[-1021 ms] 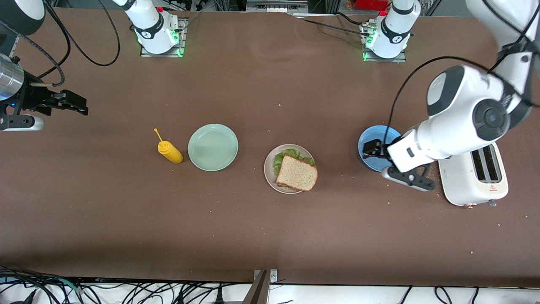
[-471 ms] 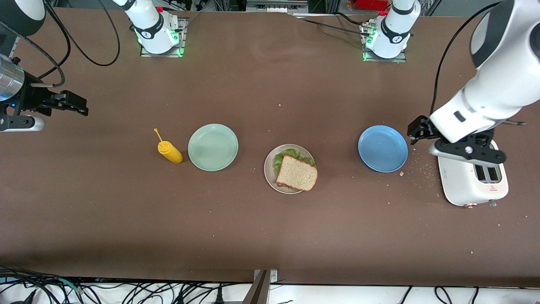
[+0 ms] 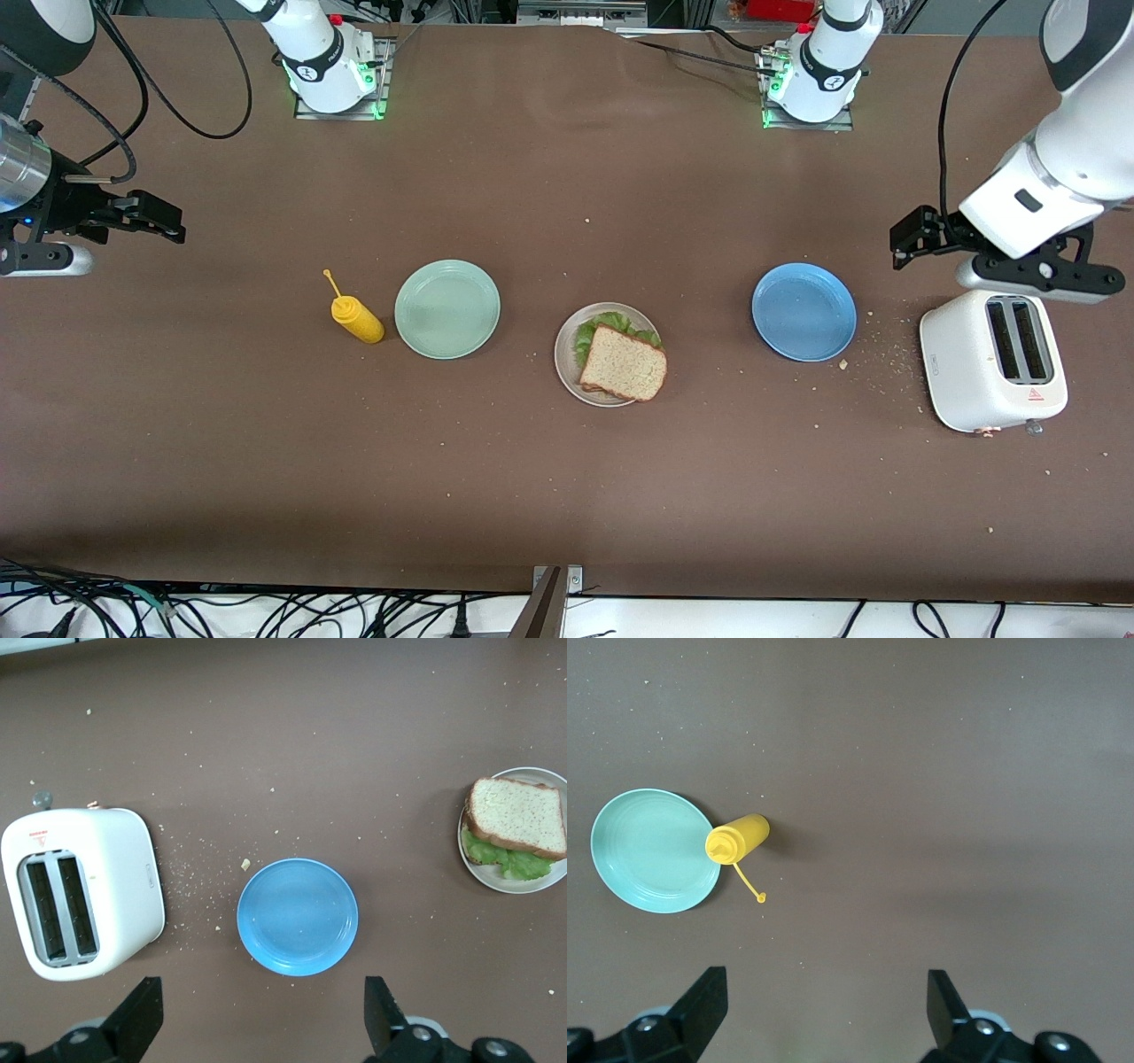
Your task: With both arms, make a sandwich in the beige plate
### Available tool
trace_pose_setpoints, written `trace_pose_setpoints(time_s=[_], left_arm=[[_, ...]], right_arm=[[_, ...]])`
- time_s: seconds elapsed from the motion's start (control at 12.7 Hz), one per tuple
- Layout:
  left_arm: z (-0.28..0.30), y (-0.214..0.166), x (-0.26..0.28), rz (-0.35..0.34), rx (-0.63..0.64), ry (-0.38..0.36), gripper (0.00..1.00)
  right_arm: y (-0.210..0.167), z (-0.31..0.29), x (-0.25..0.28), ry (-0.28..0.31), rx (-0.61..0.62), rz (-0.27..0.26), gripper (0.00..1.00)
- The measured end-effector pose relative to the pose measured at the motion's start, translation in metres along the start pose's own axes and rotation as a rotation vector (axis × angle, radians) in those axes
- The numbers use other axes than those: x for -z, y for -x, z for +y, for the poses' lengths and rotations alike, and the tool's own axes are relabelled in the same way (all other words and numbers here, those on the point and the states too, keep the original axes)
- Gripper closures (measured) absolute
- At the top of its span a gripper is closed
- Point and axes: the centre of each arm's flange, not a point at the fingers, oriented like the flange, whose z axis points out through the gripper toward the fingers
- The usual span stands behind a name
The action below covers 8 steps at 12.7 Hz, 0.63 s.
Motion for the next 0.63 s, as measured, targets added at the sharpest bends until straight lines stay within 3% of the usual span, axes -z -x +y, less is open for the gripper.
trace_pose_setpoints(time_s=[0.24,0.63], left_arm=[[-0.013,0.018,-0.002,-0.013,0.082,0.072,0.0],[-0.014,0.04,-0.003,-0.019,0.097,0.063,0.0]], right_arm=[[0.0,0.0,0.0,0.0,0.0,0.0,0.0],[0.0,0.0,0.0,0.0,0.0,0.0,0.0]])
